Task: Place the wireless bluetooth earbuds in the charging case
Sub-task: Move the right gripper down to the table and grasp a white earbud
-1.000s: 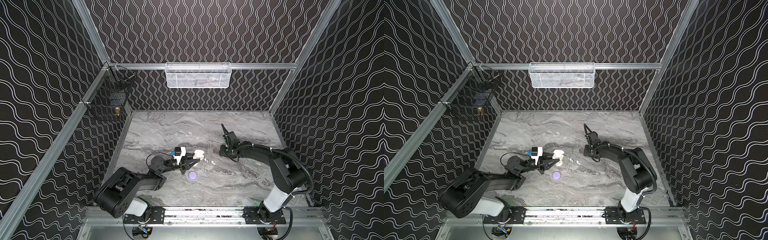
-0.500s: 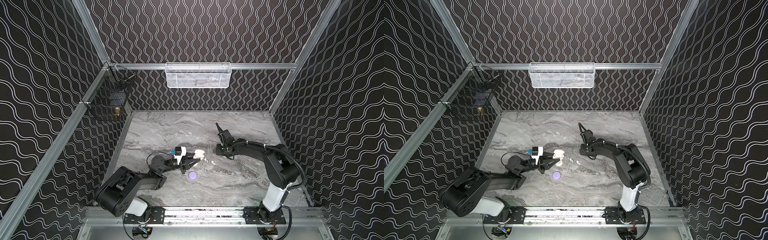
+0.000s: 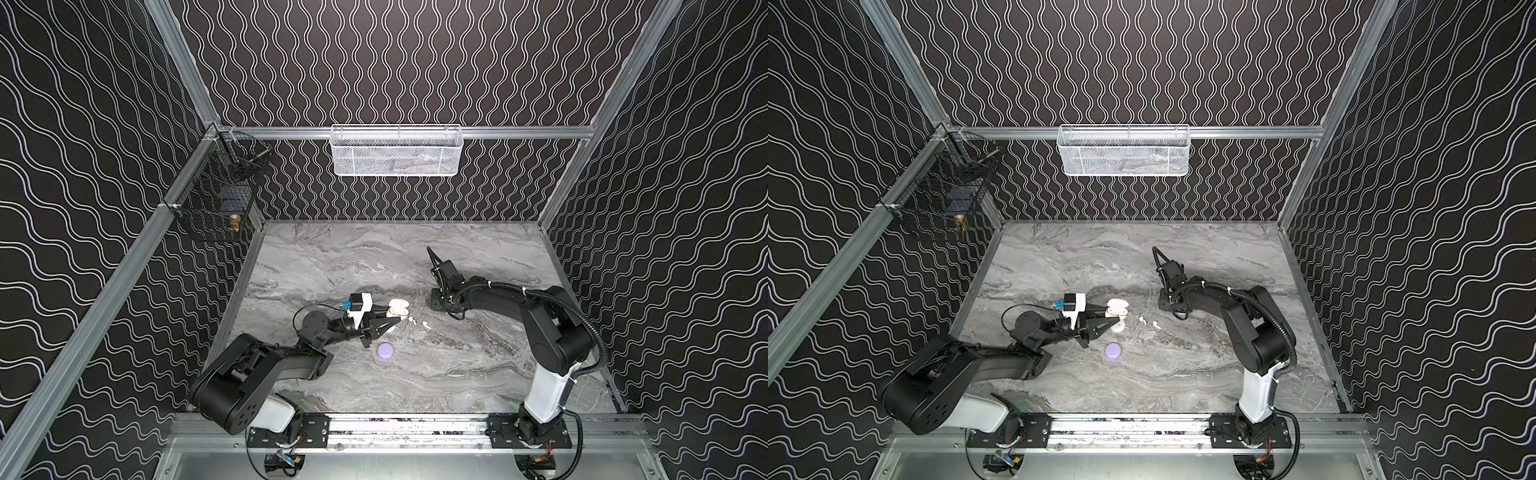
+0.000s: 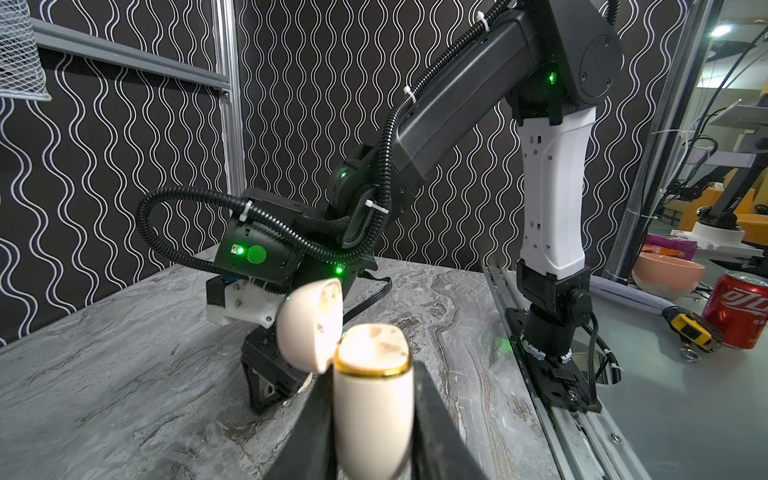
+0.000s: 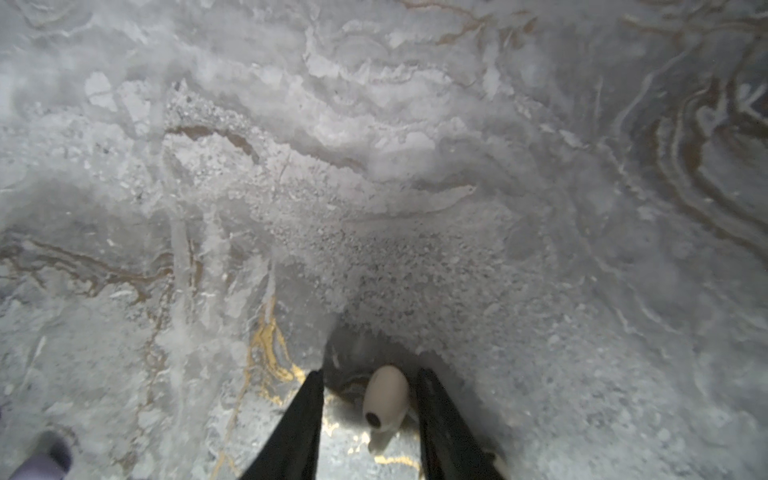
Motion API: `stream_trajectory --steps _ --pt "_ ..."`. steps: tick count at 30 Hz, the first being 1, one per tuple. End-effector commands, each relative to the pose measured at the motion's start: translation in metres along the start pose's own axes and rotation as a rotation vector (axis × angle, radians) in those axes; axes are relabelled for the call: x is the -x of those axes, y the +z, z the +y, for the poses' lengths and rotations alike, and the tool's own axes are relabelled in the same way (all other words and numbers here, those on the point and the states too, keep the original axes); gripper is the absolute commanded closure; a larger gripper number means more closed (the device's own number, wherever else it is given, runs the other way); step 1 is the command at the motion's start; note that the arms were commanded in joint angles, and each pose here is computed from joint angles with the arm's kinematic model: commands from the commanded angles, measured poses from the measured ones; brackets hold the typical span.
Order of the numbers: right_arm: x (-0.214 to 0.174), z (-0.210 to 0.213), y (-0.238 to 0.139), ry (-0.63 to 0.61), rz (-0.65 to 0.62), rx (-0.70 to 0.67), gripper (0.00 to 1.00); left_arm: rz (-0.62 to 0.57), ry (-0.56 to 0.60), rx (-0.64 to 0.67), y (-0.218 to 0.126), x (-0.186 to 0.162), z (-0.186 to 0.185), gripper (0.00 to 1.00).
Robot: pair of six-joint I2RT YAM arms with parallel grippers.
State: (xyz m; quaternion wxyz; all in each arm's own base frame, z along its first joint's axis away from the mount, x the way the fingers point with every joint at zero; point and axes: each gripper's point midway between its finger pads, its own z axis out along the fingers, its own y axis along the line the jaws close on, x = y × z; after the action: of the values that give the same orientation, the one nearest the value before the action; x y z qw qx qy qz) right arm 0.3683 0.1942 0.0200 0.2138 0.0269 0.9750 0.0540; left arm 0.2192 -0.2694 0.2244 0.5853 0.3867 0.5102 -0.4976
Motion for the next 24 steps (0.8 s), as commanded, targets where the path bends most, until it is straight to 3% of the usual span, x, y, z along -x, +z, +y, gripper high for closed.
stream_trajectory --steps 1,10,24 --pt "-0.007 -0.004 0.001 0.006 0.021 -0.029 0.63 -0.020 0.022 -0.019 0.001 0.007 -0.003 1.00" --pt "-0.007 -0.001 0.002 -0.003 0.014 -0.044 0.77 -0.021 0.030 -0.002 -0.001 0.006 -0.001 1.00" --pt "0.004 0.006 -0.013 -0.016 -0.060 -0.059 0.83 -0.017 0.020 0.004 0.000 0.004 0.001 1.00"
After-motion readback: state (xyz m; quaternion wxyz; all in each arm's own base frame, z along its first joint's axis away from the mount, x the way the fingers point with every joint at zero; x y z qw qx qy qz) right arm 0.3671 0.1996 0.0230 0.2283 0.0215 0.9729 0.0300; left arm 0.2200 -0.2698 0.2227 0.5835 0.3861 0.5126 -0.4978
